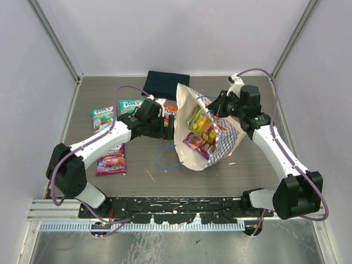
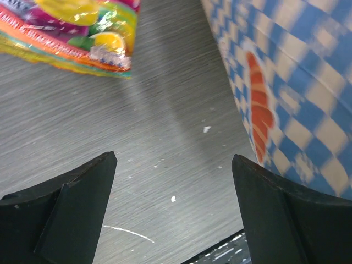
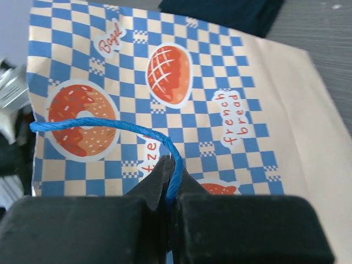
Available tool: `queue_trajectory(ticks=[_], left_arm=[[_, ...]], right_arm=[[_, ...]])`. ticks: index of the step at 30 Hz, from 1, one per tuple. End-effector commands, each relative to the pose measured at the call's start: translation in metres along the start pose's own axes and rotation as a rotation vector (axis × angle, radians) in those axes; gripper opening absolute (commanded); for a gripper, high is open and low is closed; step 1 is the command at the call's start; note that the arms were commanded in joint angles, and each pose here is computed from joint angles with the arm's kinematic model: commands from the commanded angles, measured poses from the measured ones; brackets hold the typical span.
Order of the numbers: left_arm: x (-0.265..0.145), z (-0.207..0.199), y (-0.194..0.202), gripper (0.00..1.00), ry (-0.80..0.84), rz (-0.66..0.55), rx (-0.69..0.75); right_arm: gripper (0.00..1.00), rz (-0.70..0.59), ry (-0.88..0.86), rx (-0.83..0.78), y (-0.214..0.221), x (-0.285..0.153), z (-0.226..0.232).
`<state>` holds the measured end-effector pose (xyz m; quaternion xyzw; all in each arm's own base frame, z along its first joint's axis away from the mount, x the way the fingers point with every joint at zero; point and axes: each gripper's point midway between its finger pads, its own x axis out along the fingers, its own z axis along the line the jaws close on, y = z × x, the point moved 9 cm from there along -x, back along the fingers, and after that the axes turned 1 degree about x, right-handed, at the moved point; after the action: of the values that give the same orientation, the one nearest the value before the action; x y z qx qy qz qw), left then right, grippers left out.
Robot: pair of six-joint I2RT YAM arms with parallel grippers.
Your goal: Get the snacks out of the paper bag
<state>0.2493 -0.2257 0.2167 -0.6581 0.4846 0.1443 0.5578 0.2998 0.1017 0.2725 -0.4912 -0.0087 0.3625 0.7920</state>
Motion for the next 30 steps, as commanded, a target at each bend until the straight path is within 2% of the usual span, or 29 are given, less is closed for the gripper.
queue_trajectory(ticks=[1, 6, 8, 11, 14, 15, 17, 19, 23, 25, 30], left_arm=[[-0.018, 0.009, -0.013, 0.89, -0.137, -0.088, 0.016], [-0.097, 0.036, -0.028, 0.98, -0.487, -0.2, 0.083], [-0.125, 0.036, -0.026, 0.99, -0.492, -0.231, 0.08], [-0.14, 0.016, -0.02, 0.99, -0.249, -0.292, 0.007], [-0.128, -0.012, -0.01, 1.0, 0.07, -0.256, -0.095], [-0.117, -0.017, -0.005, 0.98, 0.138, -0.224, -0.13], [-0.103, -0.026, 0.0, 0.97, 0.207, -0.192, -0.16], [-0.094, -0.032, 0.002, 0.97, 0.233, -0.165, -0.158], [-0.087, -0.04, 0.005, 0.97, 0.267, -0.131, -0.148], [-0.083, -0.039, 0.009, 0.97, 0.257, -0.109, -0.151], [-0.08, -0.035, 0.018, 0.98, 0.246, -0.098, -0.16]], right_arm=[[0.01, 0.042, -0.05, -0.15, 0.001, -0.008, 0.031], [0.01, 0.066, -0.039, -0.184, 0.013, -0.01, 0.039], [0.01, 0.071, -0.038, -0.193, 0.017, -0.01, 0.043], [0.02, 0.09, -0.033, -0.238, 0.023, -0.007, 0.053], [0.08, 0.121, -0.002, -0.29, 0.023, -0.006, 0.061], [0.14, 0.126, 0.003, -0.306, 0.022, -0.008, 0.064], [0.36, 0.106, -0.022, -0.326, 0.016, -0.018, 0.074], [0.59, 0.051, -0.074, -0.335, 0.007, -0.033, 0.086], [0.94, -0.054, -0.202, -0.338, -0.007, -0.067, 0.111], [0.98, -0.073, -0.291, -0.338, -0.011, -0.082, 0.124], [1.0, -0.046, -0.49, -0.336, -0.014, -0.102, 0.148]])
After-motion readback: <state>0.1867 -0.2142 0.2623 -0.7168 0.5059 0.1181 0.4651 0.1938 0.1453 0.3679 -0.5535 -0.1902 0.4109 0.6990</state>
